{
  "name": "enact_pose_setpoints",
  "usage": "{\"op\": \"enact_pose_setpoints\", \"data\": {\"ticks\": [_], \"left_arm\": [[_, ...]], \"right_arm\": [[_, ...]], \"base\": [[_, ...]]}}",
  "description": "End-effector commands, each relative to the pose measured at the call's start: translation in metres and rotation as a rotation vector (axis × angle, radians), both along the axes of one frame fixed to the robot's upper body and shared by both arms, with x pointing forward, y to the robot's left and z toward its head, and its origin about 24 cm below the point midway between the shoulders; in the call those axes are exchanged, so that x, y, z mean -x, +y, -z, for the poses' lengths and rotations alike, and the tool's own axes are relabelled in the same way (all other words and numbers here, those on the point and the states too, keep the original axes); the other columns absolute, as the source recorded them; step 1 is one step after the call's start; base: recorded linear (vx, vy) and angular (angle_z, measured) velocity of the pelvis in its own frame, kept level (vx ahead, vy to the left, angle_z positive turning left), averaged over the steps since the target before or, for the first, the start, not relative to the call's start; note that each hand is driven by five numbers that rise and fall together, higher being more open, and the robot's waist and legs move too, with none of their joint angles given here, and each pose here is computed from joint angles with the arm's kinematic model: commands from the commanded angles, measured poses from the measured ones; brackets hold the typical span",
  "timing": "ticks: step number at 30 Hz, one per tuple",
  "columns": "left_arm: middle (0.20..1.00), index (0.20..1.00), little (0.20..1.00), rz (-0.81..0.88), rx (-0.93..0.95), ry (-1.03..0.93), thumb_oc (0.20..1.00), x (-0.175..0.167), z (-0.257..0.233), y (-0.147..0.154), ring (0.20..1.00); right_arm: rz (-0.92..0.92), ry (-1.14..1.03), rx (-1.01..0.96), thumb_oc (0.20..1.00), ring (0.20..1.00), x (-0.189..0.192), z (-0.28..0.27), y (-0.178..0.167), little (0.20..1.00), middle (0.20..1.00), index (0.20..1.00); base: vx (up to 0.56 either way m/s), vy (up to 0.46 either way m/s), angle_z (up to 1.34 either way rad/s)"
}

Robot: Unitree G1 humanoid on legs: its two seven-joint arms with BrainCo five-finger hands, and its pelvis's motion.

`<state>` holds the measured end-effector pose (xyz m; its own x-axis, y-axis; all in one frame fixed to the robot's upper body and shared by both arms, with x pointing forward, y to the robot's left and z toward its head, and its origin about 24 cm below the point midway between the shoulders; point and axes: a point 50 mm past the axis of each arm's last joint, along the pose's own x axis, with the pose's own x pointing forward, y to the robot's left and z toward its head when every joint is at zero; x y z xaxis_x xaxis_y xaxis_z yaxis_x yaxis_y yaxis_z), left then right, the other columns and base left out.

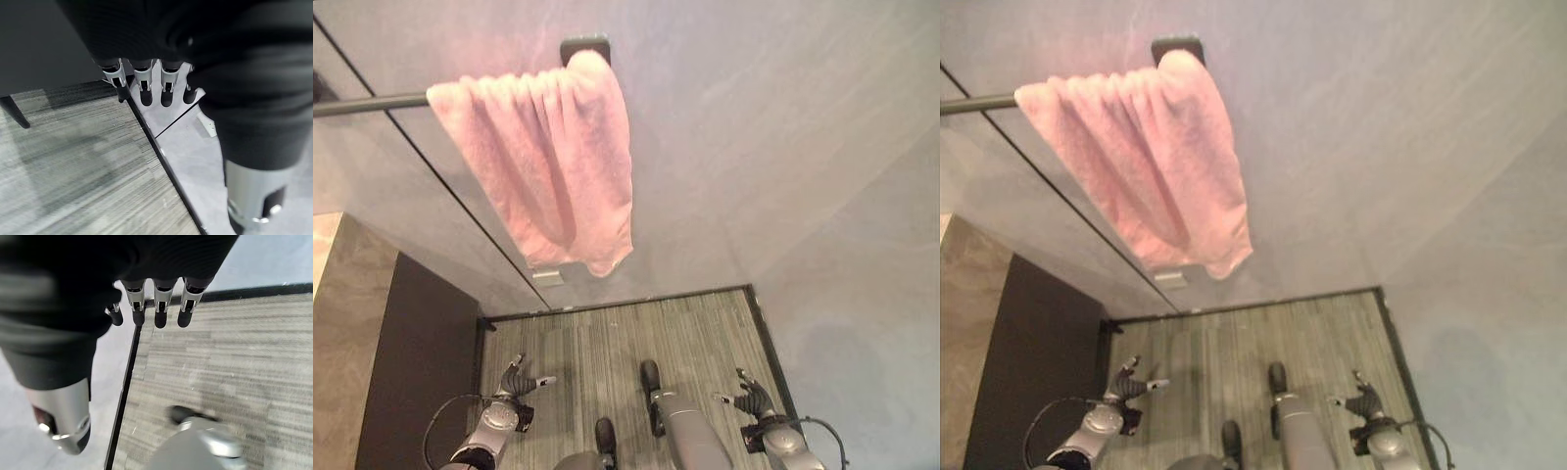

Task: Put brush and paste in cup on sink, flatten towel.

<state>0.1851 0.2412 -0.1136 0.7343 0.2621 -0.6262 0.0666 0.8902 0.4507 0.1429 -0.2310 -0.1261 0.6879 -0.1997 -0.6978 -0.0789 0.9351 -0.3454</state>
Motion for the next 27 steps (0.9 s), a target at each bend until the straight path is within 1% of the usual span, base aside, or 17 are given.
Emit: {"op": "enact_pose_setpoints", "data": {"ticks": [1, 5, 7, 11, 13, 17, 21, 25, 26, 27], "left_arm": [[1.000, 1.000, 1.000, 0.078, -0.019, -0.050, 1.000, -0.011, -0.008, -0.005, 1.000], [1.000, 1.000, 1.000, 0.088, -0.006, -0.053, 1.000, -0.013, -0.007, -0.013, 1.000], [1.000, 1.000, 1.000, 0.115, -0.011, -0.085, 1.000, -0.021, -0.012, -0.018, 1.000], [1.000, 1.000, 1.000, 0.125, -0.051, -0.084, 1.000, -0.019, -0.012, -0.012, 1.000], [1.000, 1.000, 1.000, 0.094, -0.073, -0.069, 1.000, -0.014, -0.010, -0.004, 1.000], [1.000, 1.000, 1.000, 0.058, -0.074, -0.043, 1.000, -0.003, -0.005, 0.003, 1.000], [1.000, 1.000, 1.000, 0.064, -0.087, -0.003, 1.000, 0.008, -0.001, 0.009, 1.000], [1.000, 1.000, 1.000, 0.068, -0.090, 0.004, 1.000, 0.015, -0.001, 0.013, 1.000], [1.000, 1.000, 1.000, 0.058, -0.090, -0.035, 1.000, 0.013, -0.007, 0.019, 1.000], [1.000, 1.000, 1.000, 0.059, -0.089, -0.053, 1.000, 0.013, -0.011, 0.021, 1.000]], "right_arm": [[-0.004, -0.057, 0.052, 1.000, 1.000, -0.013, -0.012, -0.018, 1.000, 1.000, 1.000], [0.011, -0.083, 0.081, 1.000, 1.000, -0.019, -0.018, -0.029, 1.000, 1.000, 1.000], [0.024, -0.128, 0.122, 1.000, 1.000, -0.030, -0.027, -0.038, 1.000, 1.000, 1.000], [0.032, -0.145, 0.138, 1.000, 1.000, -0.030, -0.030, -0.041, 1.000, 1.000, 1.000], [0.038, -0.155, 0.152, 1.000, 1.000, -0.033, -0.032, -0.043, 1.000, 1.000, 1.000], [0.015, -0.181, 0.154, 1.000, 1.000, -0.041, -0.037, -0.041, 1.000, 1.000, 1.000], [0.012, -0.210, 0.142, 1.000, 1.000, -0.051, -0.042, -0.038, 1.000, 1.000, 1.000], [0.009, -0.276, 0.118, 1.000, 1.000, -0.064, -0.052, -0.033, 1.000, 1.000, 1.000], [-0.011, -0.361, 0.106, 1.000, 1.000, -0.078, -0.067, -0.029, 1.000, 1.000, 1.000], [-0.021, -0.395, 0.099, 1.000, 1.000, -0.083, -0.073, -0.027, 1.000, 1.000, 1.000]], "base": [[0.34, -0.100, 0.40], [0.25, -0.120, 0.24], [0.21, -0.133, 0.48], [0.22, 0.016, 0.21], [0.27, 0.211, 0.18], [0.25, 0.241, -0.44], [0.13, 0.207, -0.54], [0.05, 0.196, -0.32], [0.00, 0.170, -0.21], [0.00, 0.220, -0.31]]}}
